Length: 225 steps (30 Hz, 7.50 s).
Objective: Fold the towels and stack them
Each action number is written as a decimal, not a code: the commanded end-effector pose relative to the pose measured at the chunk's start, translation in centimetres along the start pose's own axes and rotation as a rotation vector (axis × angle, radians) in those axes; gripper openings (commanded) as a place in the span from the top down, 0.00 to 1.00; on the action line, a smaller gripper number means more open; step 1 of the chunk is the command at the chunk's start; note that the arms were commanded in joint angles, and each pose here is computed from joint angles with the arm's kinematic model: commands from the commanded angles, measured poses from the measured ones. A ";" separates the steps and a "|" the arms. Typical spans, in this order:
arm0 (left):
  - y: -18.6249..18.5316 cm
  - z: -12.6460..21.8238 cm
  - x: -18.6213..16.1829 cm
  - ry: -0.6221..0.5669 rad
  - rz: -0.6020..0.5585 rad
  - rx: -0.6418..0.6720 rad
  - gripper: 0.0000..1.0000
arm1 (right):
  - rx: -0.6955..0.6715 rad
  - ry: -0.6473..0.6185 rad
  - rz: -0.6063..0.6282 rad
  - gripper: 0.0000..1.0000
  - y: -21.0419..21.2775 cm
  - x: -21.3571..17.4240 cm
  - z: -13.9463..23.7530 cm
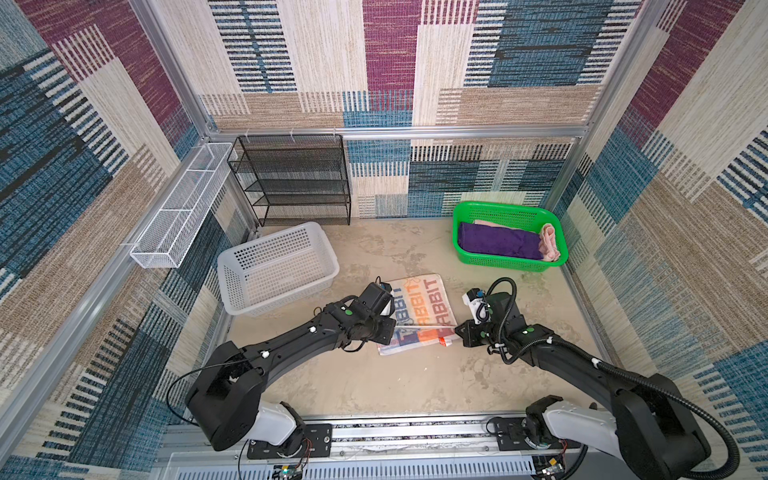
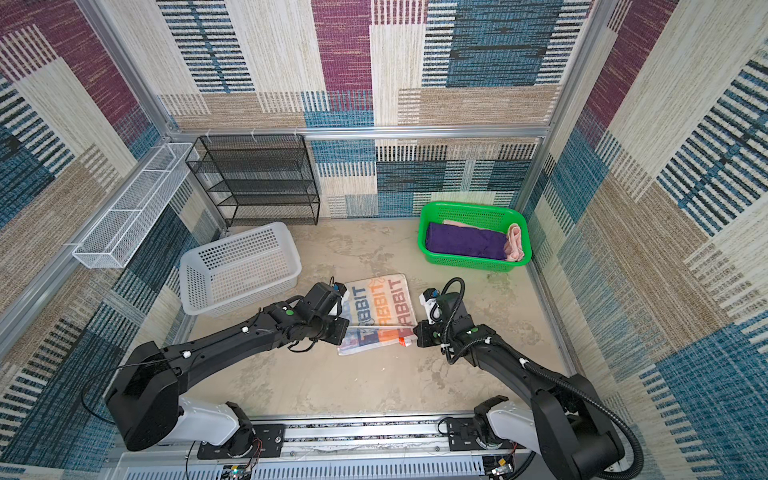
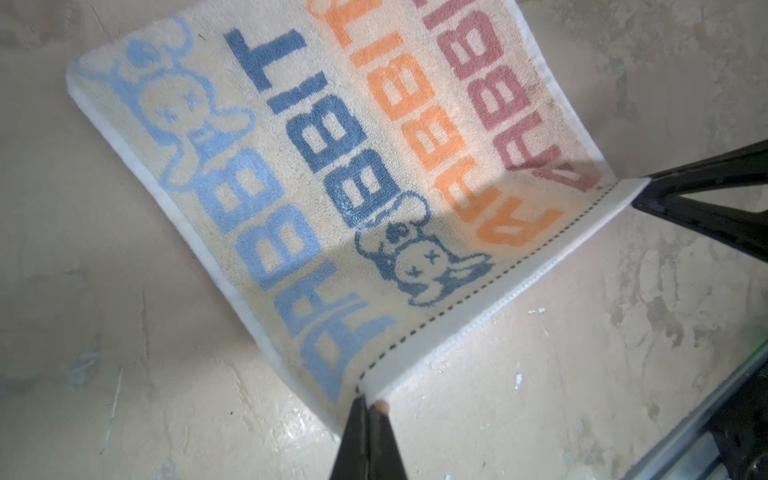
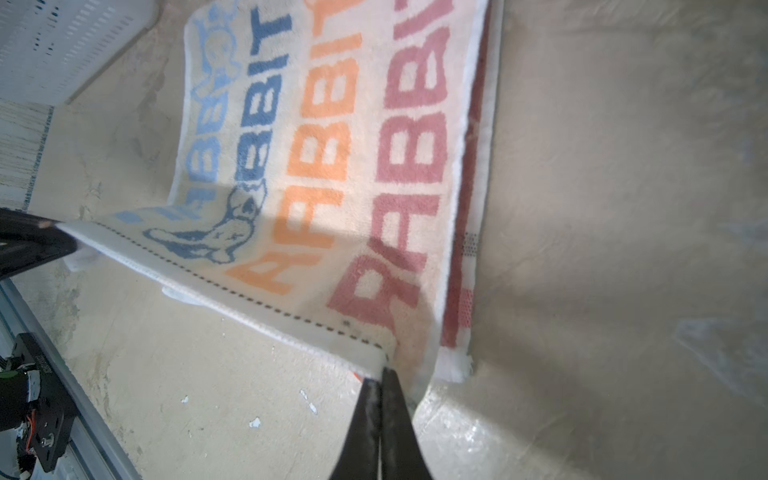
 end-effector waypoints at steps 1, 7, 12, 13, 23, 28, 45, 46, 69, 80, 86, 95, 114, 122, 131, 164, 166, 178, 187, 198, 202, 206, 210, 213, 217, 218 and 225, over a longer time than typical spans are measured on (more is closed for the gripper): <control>-0.4 -0.7 0.0 -0.006 0.013 -0.034 1.00 | 0.022 0.007 -0.017 1.00 0.1 -0.1 -0.6; -0.6 -2.0 -1.6 0.062 -0.022 -0.030 0.97 | 0.033 0.051 -0.032 0.95 0.0 -0.8 -1.2; -0.6 -1.6 -2.3 0.063 -0.041 -0.020 0.51 | 0.029 0.032 -0.028 0.65 0.4 -0.3 -0.4; -0.7 -1.3 -2.2 0.055 -0.048 -0.022 0.42 | 0.022 0.021 -0.027 0.58 0.5 0.0 -0.1; 0.5 1.6 -0.5 -0.050 -0.052 0.101 0.01 | -0.059 -0.182 0.016 0.33 1.8 5.2 2.1; 2.7 1.0 2.3 -0.085 0.032 0.168 0.01 | -0.081 -0.262 0.045 0.33 2.2 9.1 0.4; 9.0 -4.3 9.8 -0.048 0.135 0.260 0.19 | -0.270 -0.227 0.069 0.44 -1.2 17.9 -9.6; 9.3 -4.7 9.9 -0.040 0.139 0.265 0.20 | -0.278 -0.217 0.069 0.46 -1.4 18.0 -10.1; 12.1 -10.1 10.1 0.060 0.175 0.260 0.86 | -0.275 -0.111 0.084 1.00 -2.7 17.7 -13.9; 12.0 -6.4 12.7 -0.033 0.096 0.327 1.00 | -0.116 -0.247 0.101 1.00 -0.3 21.8 -10.8; 11.9 -4.3 14.2 -0.110 0.060 0.354 1.00 | -0.091 -0.330 0.145 1.00 1.0 23.7 -8.7; 11.5 -1.3 14.3 -0.247 0.022 0.373 1.00 | -0.059 -0.391 0.193 1.00 1.6 23.6 -6.3; 5.7 1.2 5.3 -0.385 -0.114 0.212 1.00 | 0.083 -0.299 0.151 1.00 1.7 13.0 -1.8; 5.5 -1.4 1.3 -0.411 -0.089 0.162 0.90 | 0.077 -0.198 0.089 1.00 0.0 9.3 -3.8; 4.6 -1.6 -1.5 -0.456 -0.101 0.123 0.52 | 0.049 -0.151 0.057 0.85 -0.8 7.2 -3.9; 4.5 -3.9 -2.7 -0.339 -0.027 0.108 0.44 | 0.095 0.065 0.050 0.42 -0.8 8.1 -8.4; 4.7 -4.7 -3.0 -0.310 -0.026 0.121 0.45 | 0.082 0.095 0.058 0.45 -0.6 7.5 -9.1; 5.1 -6.2 -3.9 -0.262 -0.030 0.144 0.48 | 0.095 0.139 0.066 0.98 0.6 7.5 -12.8; 4.5 -3.8 -2.9 -0.333 -0.030 0.113 0.25 | -0.005 -0.036 0.190 1.00 3.1 15.7 -9.8; 4.3 -0.8 -2.1 -0.412 -0.046 0.116 0.23 | -0.157 -0.212 0.219 1.00 0.4 26.8 -4.2; 4.4 -0.6 -2.2 -0.415 -0.045 0.127 0.24 | -0.190 -0.297 0.188 1.00 -1.8 30.5 -0.8; 4.5 -0.6 -2.3 -0.407 -0.045 0.132 0.24 | -0.241 -0.361 0.134 1.00 -5.1 32.6 2.3; 4.5 -0.6 -2.2 -0.405 -0.046 0.134 0.24 | -0.305 -0.411 0.078 1.00 -8.9 33.5 4.7; 4.5 -0.6 -2.2 -0.400 -0.050 0.136 0.24 | -0.341 -0.419 0.038 1.00 -11.7 33.3 5.5; 4.6 -0.6 -2.3 -0.391 -0.052 0.148 0.24 | -0.364 -0.422 -0.002 1.00 -14.4 32.6 5.5; 4.6 -0.6 -2.4 -0.387 -0.053 0.147 0.24 | -0.370 -0.419 -0.015 1.00 -15.2 32.3 5.3; 4.6 -0.5 -2.4 -0.382 -0.055 0.147 0.24 | -0.446 -0.391 -0.086 1.00 -19.3 30.7 4.3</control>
Point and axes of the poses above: each gripper's point midway between its finger pads, its own z axis back along the fingers, its own y axis along the line the jaws close on, x = y × z, the point moved 7 cm from there along z, back along the fingers, and after that the axes turned 4 degrees about -z, right-handed, at the moved point
